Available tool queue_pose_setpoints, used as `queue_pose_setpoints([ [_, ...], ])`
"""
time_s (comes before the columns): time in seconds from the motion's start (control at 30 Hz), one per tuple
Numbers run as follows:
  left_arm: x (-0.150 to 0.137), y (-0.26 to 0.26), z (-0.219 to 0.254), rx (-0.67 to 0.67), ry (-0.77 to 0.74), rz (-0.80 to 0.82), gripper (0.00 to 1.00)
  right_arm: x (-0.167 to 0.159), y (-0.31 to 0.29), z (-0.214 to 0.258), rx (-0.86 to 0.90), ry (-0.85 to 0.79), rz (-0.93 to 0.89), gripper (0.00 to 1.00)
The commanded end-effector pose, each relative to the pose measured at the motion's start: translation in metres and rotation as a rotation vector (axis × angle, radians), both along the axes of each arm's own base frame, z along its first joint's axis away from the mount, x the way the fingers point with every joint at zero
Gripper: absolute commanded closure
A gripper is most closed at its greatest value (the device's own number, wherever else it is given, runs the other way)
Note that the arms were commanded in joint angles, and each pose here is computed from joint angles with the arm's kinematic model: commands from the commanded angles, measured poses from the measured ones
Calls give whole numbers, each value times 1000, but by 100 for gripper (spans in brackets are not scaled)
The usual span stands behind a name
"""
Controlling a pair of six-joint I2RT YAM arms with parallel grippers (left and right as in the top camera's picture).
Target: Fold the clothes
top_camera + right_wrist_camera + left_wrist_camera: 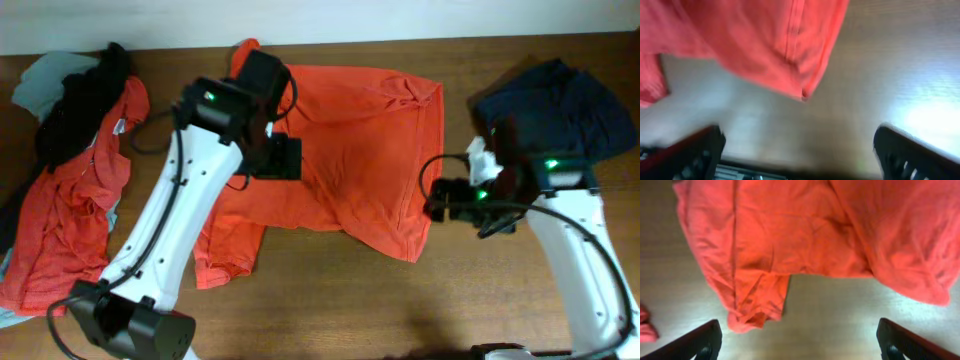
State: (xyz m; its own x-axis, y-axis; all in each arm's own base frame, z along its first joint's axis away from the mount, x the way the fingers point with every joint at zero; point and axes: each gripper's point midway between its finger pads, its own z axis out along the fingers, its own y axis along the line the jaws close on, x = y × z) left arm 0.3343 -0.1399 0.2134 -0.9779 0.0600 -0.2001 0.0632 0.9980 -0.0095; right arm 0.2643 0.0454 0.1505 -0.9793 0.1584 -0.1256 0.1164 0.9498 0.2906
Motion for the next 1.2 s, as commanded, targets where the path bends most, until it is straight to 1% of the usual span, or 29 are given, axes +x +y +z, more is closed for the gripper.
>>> queue_pose_setpoints([
  [0.0,-10,7,-28,4,32,82,1,-16,9,-36,58,59,19,1],
  [0.17,-12,31,-83,83,57,203,1,-20,15,-75,85,33,66,0],
  [0.33,-12,57,-134,72,70,334,1,-25,22,-107,87,-2,93,4],
  [0.5,-22,80,-164,66,103,411,1,-25,40,-126,88,-73,172,7],
  [0.57,-23,87,-171,65,104,431,2,-24,49,-129,89,-98,208,11],
  [0.6,-23,89,-175,60,102,439,2,-23,53,-130,83,-106,226,16],
  [0.7,-25,90,-181,43,106,448,3,-24,54,-133,49,-103,240,25],
  [0.77,-28,91,-185,42,111,448,5,-24,53,-135,38,-99,241,32],
  [0.83,-32,91,-189,44,121,448,9,-24,53,-136,35,-96,240,37],
  [0.87,-33,91,-192,44,124,447,11,-24,53,-137,34,-94,240,39],
  [0.9,-36,92,-194,47,127,448,16,-24,53,-138,34,-92,240,41],
  [1.03,-43,93,-205,49,135,448,23,-23,53,-144,33,-80,240,43],
  [1.17,-47,94,-213,50,135,447,23,-24,53,-148,33,-63,240,43],
])
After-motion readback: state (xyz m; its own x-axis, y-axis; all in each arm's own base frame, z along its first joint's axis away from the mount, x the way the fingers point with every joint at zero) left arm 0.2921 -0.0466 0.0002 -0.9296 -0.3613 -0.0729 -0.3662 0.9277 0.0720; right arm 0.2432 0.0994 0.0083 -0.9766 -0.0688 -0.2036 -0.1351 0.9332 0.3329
